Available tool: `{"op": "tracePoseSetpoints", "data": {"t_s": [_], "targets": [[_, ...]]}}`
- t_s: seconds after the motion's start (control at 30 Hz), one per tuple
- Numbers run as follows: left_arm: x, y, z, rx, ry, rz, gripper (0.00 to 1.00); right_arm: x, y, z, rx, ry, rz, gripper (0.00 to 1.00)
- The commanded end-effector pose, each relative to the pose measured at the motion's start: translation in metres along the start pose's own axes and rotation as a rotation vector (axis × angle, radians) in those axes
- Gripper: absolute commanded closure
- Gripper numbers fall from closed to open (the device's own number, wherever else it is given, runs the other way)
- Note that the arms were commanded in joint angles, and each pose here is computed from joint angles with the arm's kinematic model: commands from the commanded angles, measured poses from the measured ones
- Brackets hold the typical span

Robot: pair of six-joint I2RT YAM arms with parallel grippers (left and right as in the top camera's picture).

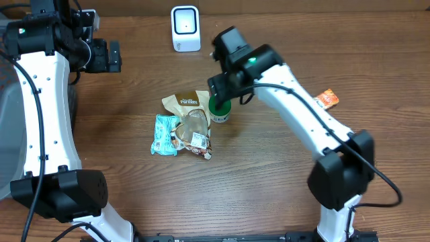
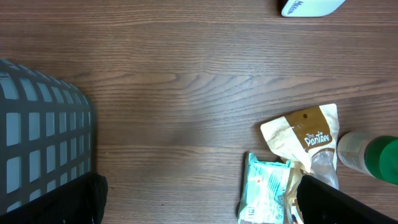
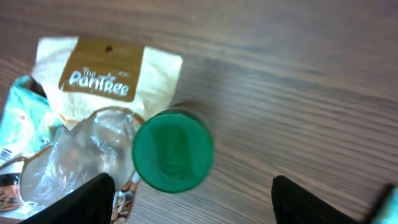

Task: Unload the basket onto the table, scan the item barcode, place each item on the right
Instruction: 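Lower the right gripper over the green lid and grasp the jar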

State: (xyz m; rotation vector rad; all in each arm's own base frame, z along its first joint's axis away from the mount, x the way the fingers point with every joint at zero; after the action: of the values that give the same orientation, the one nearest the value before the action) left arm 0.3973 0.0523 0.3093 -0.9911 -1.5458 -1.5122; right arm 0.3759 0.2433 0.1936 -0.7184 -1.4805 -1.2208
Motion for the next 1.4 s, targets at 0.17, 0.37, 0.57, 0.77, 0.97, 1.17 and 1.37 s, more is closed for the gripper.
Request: {"op": "tracePoseSetpoints", "data": {"t_s": [0.17, 0.37, 0.57, 0.77, 0.97, 1.17, 1.37], "targets": [[-0.001, 0.002, 0.001, -0.020, 0.004, -0.002, 0.01, -0.026, -0.002, 0.019, 0.150, 0.057, 0.048, 0.22], [-0.001, 0.002, 0.001, -0.020, 0.004, -0.002, 0.00, -0.032, 0.000, 0.029, 0.303, 0.079, 0.027, 0.16], [-0.001, 0.002, 0.001, -0.020, 0.004, -0.002, 0.01, -0.050, -0.005, 0.027, 0.347, 0.070, 0.074, 0.14], [-0.001, 0.002, 0.001, -0.020, 0.004, -0.002, 0.00, -0.058, -0.012, 0.025, 0.347, 0.059, 0.108, 0.14], [-0.001, 0.002, 0.001, -0.020, 0.004, -0.002, 0.01, -0.062, -0.008, 0.019, 0.340, 0.029, 0.093, 0.14], [-0.001, 0.002, 0.001, -0.020, 0.004, -0.002, 0.00, -0.057, -0.001, 0.014, 0.336, -0.016, 0.069, 0.13], [-0.001, 0.002, 0.001, -0.020, 0.004, -0.002, 0.01, -0.027, 0.017, 0.016, 0.335, -0.030, 0.023, 0.04]]}}
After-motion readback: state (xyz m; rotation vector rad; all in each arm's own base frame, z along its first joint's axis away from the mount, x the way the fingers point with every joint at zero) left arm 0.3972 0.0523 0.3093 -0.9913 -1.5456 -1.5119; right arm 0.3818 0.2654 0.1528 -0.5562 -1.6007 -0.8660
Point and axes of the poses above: each gripper's point midway between its finger pads, its own x axis back along the fingers, its own z axis along the line the jaws close on, y = z × x, the point moved 6 cm from there along x, back along the fingers, and after that the axes turned 3 degrees about -x, right-handed, at the moved point
